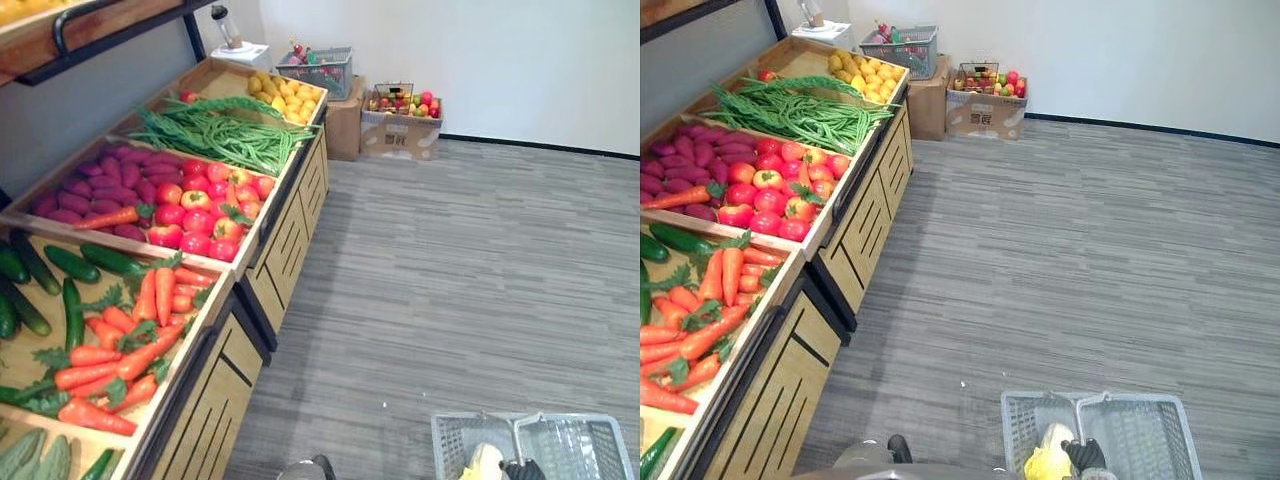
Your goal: Pick vegetable in the basket
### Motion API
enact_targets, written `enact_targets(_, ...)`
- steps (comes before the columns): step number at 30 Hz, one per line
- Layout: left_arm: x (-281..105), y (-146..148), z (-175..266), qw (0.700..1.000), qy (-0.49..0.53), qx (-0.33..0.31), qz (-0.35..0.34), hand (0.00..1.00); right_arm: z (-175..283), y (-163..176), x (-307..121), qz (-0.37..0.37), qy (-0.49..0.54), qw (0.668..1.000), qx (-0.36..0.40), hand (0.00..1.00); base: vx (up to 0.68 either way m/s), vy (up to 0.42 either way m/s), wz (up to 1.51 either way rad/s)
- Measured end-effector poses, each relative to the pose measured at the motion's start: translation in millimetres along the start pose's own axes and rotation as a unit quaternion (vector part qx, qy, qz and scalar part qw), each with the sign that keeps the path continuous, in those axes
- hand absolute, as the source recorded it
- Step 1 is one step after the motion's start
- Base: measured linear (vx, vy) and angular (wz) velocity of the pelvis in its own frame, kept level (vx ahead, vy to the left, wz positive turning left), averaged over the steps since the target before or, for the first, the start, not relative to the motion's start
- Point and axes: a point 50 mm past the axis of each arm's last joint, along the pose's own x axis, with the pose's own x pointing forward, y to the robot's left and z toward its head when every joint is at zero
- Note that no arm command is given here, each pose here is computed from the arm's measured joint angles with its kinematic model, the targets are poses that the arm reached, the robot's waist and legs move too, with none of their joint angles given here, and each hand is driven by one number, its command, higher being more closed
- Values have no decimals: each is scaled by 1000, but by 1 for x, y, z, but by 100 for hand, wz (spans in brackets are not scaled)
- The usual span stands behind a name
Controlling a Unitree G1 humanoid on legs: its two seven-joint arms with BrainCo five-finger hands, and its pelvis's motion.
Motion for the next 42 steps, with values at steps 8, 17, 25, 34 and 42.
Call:
enact_targets(8,5,13,19,1000,-20,-6,14,0,-6,0,0,-5,19,1000,15,100,288,127,58)
enact_targets(17,9,2,59,995,-74,-63,-1,0,-21,12,-6,-3,51,998,25,100,315,-198,142)
enact_targets(25,6,17,26,994,-26,-100,35,0,-21,16,-4,3,70,997,40,100,185,-334,105)
enact_targets(34,5,13,18,991,-7,-124,48,0,-17,22,-2,38,70,997,14,100,95,-139,72)
enact_targets(42,1,-3,13,993,-8,-118,30,0,-22,0,-2,-1,74,997,18,100,21,-23,67)
